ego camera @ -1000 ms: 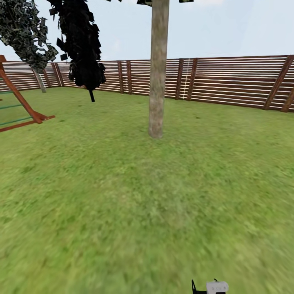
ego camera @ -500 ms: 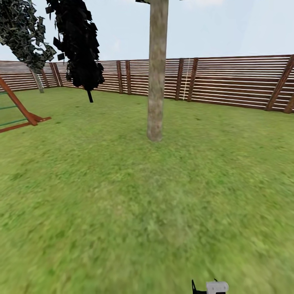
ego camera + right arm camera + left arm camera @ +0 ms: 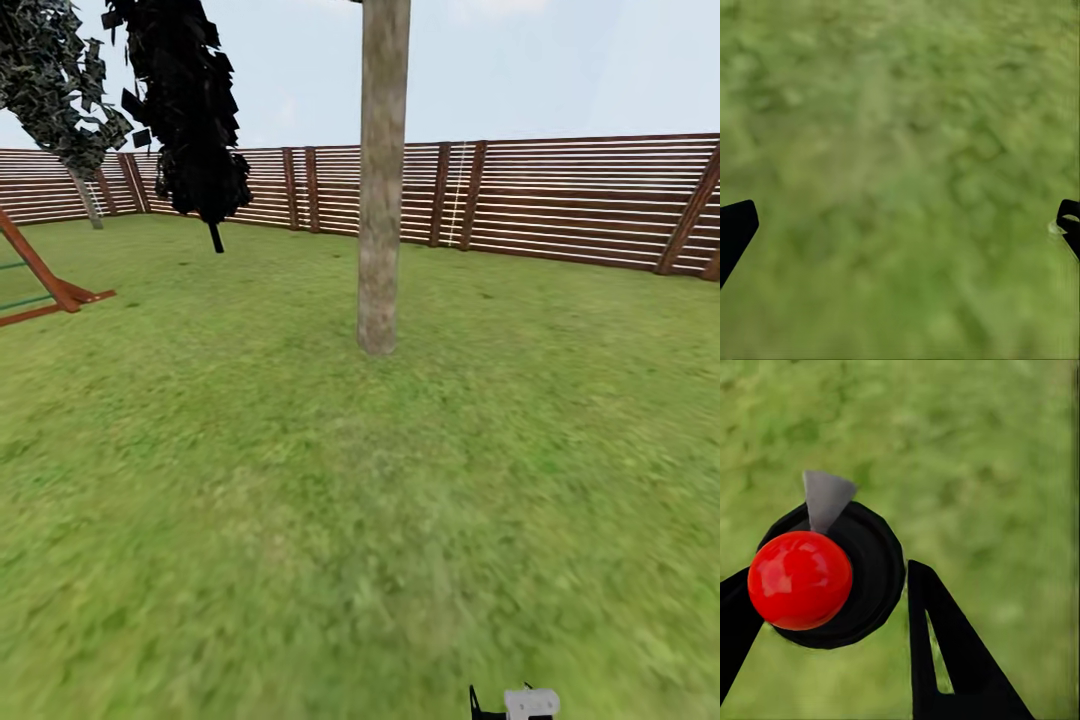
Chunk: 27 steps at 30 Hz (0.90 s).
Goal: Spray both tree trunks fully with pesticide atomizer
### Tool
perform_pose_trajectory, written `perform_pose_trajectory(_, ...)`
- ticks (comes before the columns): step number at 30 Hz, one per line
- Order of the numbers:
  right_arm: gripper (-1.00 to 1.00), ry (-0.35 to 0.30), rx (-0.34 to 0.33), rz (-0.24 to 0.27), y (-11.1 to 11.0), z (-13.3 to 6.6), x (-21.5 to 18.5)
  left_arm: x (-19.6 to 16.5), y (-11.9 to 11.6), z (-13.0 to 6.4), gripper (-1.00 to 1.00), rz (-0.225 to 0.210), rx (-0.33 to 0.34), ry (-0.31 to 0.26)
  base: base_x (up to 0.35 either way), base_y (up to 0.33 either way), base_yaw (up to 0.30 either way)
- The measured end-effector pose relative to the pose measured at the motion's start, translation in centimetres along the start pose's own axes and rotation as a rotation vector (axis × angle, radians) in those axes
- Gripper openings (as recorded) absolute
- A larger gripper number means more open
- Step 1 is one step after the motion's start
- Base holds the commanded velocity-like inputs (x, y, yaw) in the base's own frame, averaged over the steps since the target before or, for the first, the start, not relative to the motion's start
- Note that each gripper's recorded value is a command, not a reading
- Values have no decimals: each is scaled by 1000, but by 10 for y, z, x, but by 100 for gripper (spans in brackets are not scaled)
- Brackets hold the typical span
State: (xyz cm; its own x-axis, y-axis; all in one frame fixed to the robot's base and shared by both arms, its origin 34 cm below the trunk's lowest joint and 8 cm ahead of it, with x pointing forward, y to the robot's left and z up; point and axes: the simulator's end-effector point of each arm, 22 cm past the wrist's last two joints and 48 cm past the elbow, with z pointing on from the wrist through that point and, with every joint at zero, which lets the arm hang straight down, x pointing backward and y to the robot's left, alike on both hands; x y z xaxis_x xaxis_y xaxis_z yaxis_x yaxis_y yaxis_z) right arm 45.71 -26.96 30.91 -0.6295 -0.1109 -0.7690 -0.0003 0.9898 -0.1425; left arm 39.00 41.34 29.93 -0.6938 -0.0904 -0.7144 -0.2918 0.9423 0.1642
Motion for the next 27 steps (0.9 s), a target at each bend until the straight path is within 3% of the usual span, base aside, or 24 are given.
perform_pose_trajectory(18, 100, 0, 0, 0, 0, 0, 0, -5, 2, 1, -100, 5, -3, -14, 339, -72, 0)
perform_pose_trajectory(27, 100, 0, 0, 0, 0, 0, 0, -9, 14, 4, -100, 19, -14, -20, 339, -65, 0)
